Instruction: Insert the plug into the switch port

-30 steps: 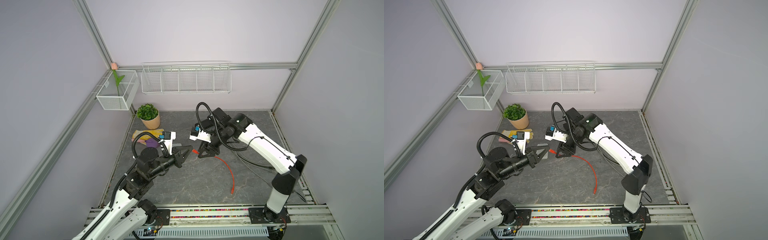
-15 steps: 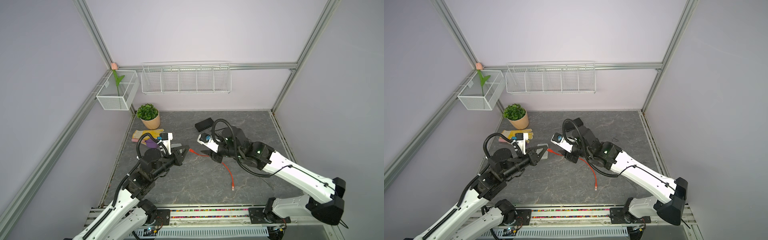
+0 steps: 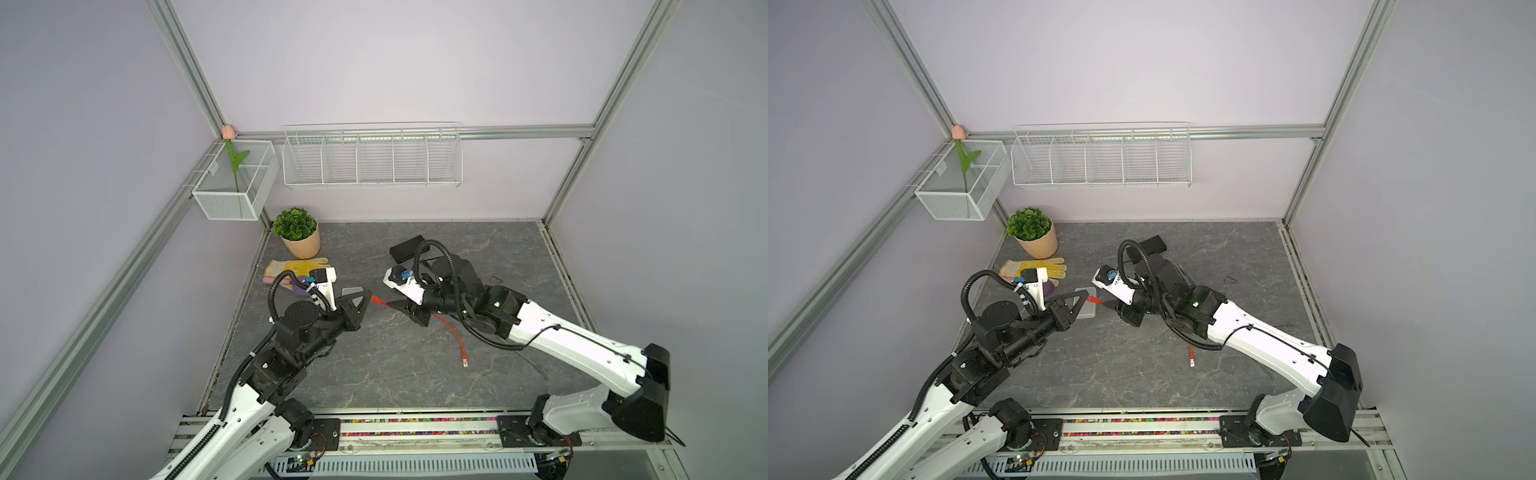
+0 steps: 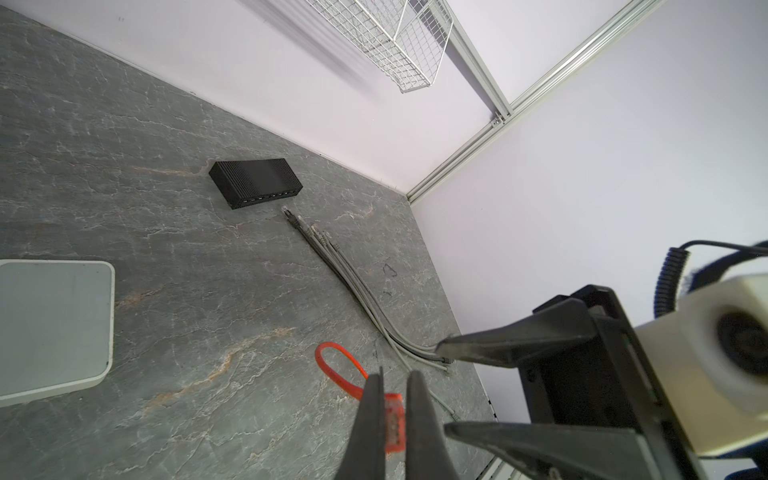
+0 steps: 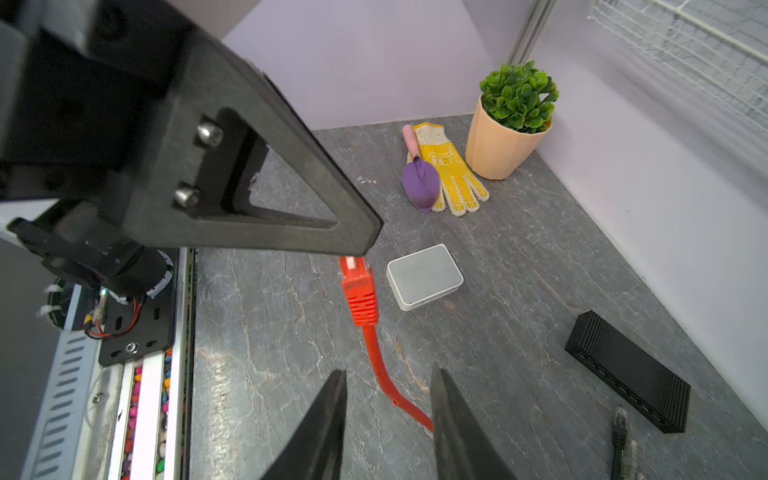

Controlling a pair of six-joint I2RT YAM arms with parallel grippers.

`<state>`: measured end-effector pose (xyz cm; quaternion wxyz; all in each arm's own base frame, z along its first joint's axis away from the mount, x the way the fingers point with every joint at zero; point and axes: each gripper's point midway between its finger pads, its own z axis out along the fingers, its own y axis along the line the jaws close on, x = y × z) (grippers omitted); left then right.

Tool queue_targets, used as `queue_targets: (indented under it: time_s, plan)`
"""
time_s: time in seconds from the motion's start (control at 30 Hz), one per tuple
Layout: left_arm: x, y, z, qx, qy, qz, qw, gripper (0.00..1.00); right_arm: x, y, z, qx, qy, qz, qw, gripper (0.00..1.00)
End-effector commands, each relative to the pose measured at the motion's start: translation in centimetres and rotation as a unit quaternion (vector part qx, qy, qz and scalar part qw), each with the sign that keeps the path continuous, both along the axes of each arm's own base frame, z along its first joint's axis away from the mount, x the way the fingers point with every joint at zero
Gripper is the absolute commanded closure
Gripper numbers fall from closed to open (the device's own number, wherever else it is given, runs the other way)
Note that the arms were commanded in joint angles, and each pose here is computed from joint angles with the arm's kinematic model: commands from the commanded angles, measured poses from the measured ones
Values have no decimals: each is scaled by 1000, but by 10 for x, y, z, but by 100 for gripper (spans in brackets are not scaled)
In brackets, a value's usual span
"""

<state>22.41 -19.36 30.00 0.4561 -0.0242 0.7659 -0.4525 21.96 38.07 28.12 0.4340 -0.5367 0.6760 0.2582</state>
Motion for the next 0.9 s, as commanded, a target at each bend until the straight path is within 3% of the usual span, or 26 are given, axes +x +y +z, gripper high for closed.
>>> queue_targets:
  time_s: [0.0,0.57,0.7,0.87]
  plan:
    - [1,2,-5,-4,9,11,1000,100,-8,11,-4,5,18,28,999,64]
    - [0,1,-3,-11,9,7,1000,100,2,29,-14,5,19,35,999,67]
    - [-2,1,-3,-11,12,4,1000,100,6,30,-11,15,7,28,999,71]
    - [-3,1,-4,-22,11,2,1000,100,12,30,-5,19,-7,14,1000,68]
